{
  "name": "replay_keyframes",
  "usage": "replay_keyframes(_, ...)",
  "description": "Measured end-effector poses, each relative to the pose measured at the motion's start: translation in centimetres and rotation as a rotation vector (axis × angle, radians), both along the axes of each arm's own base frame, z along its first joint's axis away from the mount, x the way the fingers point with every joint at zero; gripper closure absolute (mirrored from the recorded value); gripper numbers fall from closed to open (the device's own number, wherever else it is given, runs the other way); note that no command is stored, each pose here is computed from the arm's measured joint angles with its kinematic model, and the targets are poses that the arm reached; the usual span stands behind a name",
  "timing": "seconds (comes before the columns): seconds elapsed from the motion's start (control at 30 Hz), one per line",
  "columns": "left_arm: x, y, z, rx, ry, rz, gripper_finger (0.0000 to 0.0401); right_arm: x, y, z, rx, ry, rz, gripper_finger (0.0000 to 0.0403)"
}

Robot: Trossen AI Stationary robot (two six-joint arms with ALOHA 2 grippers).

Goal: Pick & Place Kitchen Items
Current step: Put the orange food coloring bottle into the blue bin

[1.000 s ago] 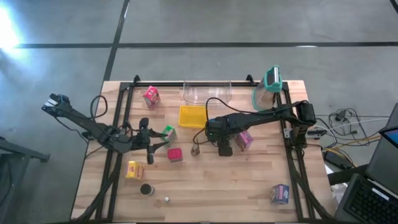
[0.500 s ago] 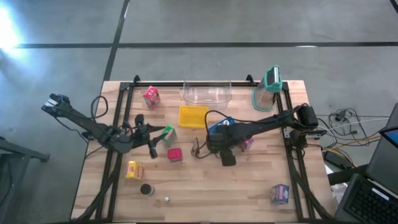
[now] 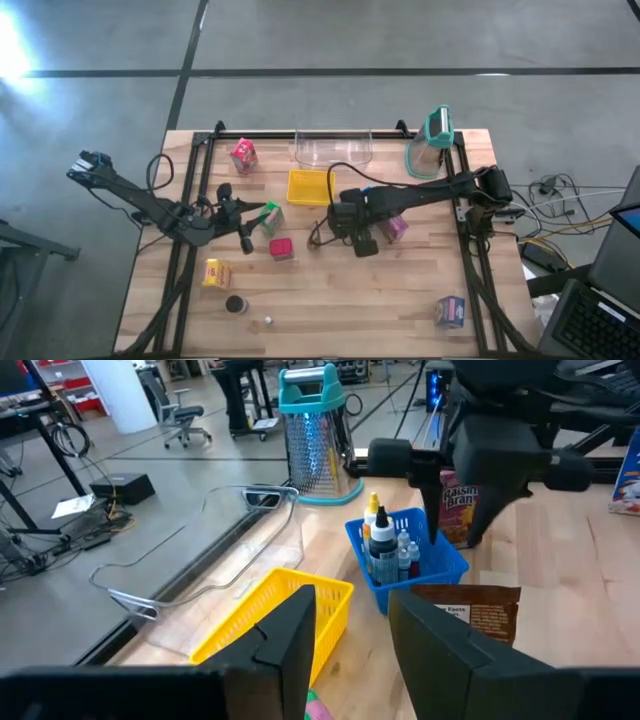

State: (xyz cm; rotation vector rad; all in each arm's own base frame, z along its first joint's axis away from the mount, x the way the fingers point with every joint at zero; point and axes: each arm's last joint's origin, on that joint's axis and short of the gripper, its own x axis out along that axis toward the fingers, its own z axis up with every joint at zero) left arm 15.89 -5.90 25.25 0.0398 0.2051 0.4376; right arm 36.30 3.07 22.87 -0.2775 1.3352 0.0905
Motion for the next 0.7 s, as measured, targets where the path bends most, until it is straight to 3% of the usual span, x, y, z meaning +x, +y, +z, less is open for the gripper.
replay_keyframes(0.27, 0.00, 0.00, 0.00, 0.000, 0.000, 0.000, 0.0265, -0.82, -1.10, 0.24, -0.131, 0.097, 0.013, 0.0251)
replay_keyframes(0.7, 0.00, -0.01, 0.00, 0.000, 0.000, 0.000, 0.0266, -0.71, -0.69, 0.18, -0.069, 0.096, 0.113, 0.0234)
